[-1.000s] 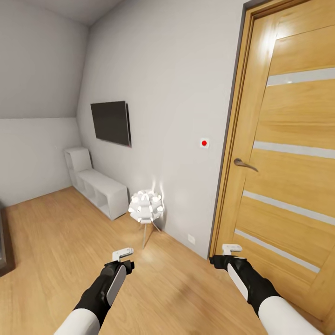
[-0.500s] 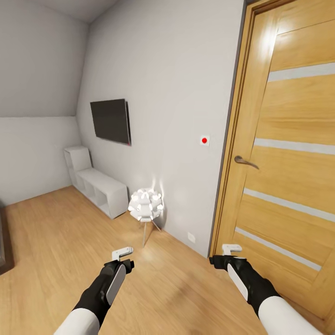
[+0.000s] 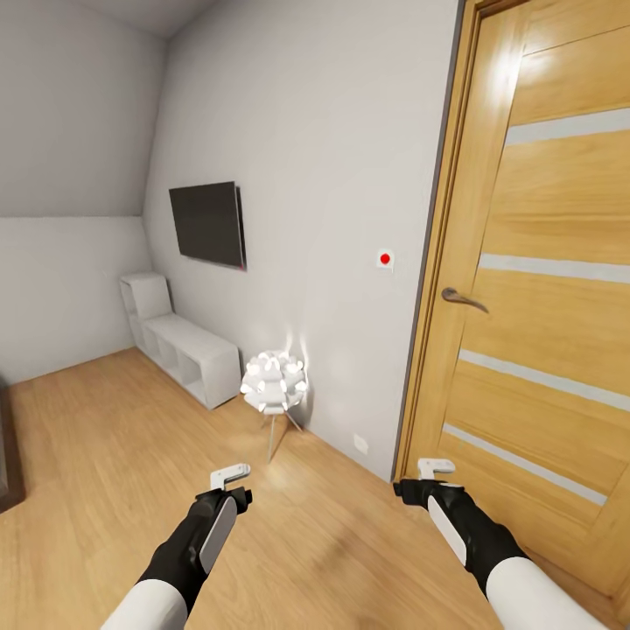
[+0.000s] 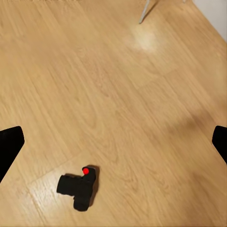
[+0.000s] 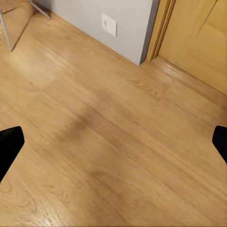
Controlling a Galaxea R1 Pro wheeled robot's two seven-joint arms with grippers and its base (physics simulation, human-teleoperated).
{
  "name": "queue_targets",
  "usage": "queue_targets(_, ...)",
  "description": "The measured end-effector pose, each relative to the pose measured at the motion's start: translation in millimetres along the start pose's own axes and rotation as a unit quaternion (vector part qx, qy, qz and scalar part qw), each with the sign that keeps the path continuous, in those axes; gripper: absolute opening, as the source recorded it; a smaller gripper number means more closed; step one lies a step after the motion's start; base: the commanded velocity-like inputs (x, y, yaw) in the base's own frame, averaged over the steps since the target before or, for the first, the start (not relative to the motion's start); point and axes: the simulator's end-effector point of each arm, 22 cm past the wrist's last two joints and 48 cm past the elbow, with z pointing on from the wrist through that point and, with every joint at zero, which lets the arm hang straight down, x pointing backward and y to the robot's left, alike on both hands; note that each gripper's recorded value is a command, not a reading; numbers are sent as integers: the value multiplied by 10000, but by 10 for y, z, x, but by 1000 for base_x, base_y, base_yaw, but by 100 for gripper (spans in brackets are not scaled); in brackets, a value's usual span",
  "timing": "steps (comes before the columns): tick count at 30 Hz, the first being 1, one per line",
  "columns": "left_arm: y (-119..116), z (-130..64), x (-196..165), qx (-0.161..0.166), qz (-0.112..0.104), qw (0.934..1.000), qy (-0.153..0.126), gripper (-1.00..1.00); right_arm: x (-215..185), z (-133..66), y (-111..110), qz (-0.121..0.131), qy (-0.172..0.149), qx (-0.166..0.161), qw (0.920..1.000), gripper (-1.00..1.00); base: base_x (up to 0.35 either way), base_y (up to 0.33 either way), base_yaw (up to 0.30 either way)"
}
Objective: Attach the digital camera to the camera tripod in the bedroom.
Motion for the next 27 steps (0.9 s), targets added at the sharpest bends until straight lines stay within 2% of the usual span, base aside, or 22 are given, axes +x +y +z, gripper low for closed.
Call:
queue_targets(11, 27, 158, 183, -7, -28, 10000, 74, 100, 168, 171, -20, 46, -207, 36, 9998, 100, 0, 0, 0)
queue_targets(27, 46, 360, 371, -5, -30, 10000, 71, 100, 400, 356, -26, 36, -181, 40, 9998, 100, 0, 0, 0)
